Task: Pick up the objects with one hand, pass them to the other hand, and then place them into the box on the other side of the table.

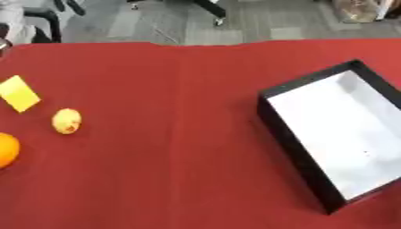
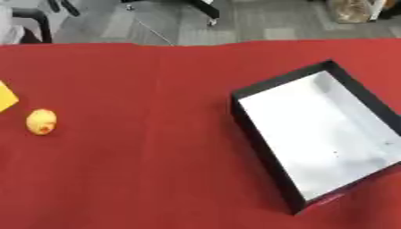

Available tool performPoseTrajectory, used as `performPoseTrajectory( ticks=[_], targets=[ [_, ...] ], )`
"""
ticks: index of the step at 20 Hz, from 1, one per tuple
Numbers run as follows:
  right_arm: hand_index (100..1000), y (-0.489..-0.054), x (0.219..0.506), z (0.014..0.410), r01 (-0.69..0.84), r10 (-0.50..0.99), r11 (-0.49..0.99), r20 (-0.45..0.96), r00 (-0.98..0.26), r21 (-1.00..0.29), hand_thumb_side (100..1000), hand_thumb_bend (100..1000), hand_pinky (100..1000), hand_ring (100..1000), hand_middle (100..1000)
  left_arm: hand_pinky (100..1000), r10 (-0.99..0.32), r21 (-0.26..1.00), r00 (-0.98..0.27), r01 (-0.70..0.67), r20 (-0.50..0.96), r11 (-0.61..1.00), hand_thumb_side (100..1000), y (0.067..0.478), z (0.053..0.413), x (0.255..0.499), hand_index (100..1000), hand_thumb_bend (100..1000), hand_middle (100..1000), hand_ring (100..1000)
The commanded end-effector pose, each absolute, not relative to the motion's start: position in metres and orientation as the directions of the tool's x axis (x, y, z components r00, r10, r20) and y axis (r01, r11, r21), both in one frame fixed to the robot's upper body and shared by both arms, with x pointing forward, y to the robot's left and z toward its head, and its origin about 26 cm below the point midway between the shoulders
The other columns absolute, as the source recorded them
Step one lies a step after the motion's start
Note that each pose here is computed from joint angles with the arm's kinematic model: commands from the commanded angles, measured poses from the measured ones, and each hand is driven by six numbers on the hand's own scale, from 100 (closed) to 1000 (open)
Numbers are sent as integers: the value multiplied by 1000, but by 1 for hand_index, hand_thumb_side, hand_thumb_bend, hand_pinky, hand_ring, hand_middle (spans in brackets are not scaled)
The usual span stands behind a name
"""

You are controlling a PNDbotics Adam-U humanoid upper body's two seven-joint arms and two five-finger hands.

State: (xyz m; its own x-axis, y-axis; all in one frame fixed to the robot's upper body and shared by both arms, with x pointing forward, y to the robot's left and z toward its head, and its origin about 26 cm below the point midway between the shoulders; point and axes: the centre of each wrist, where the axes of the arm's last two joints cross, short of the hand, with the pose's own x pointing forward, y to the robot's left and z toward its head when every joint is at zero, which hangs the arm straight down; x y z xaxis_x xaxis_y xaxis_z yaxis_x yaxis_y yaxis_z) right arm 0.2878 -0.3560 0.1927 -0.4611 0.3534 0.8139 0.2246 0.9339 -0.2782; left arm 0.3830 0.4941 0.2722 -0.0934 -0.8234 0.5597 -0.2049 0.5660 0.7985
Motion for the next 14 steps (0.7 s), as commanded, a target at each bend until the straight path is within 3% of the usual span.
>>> performPoseTrajectory(
  ticks=[1,6,14],
  targets=[
    [863,-357,285,205,228,393,919,782,-485,-320,403,726,857,910,835,882,-876,847,-11,-250,483,470,441,517,301,370,903,417,893,894],
    [863,-355,284,204,222,402,916,779,-481,-335,396,728,857,910,835,895,-877,875,141,-243,460,419,462,536,301,365,912,418,891,906],
    [863,-353,285,205,216,412,911,773,-483,-351,387,730,856,909,831,921,-836,887,304,-226,456,402,379,554,283,361,909,401,898,922]
  ],
)
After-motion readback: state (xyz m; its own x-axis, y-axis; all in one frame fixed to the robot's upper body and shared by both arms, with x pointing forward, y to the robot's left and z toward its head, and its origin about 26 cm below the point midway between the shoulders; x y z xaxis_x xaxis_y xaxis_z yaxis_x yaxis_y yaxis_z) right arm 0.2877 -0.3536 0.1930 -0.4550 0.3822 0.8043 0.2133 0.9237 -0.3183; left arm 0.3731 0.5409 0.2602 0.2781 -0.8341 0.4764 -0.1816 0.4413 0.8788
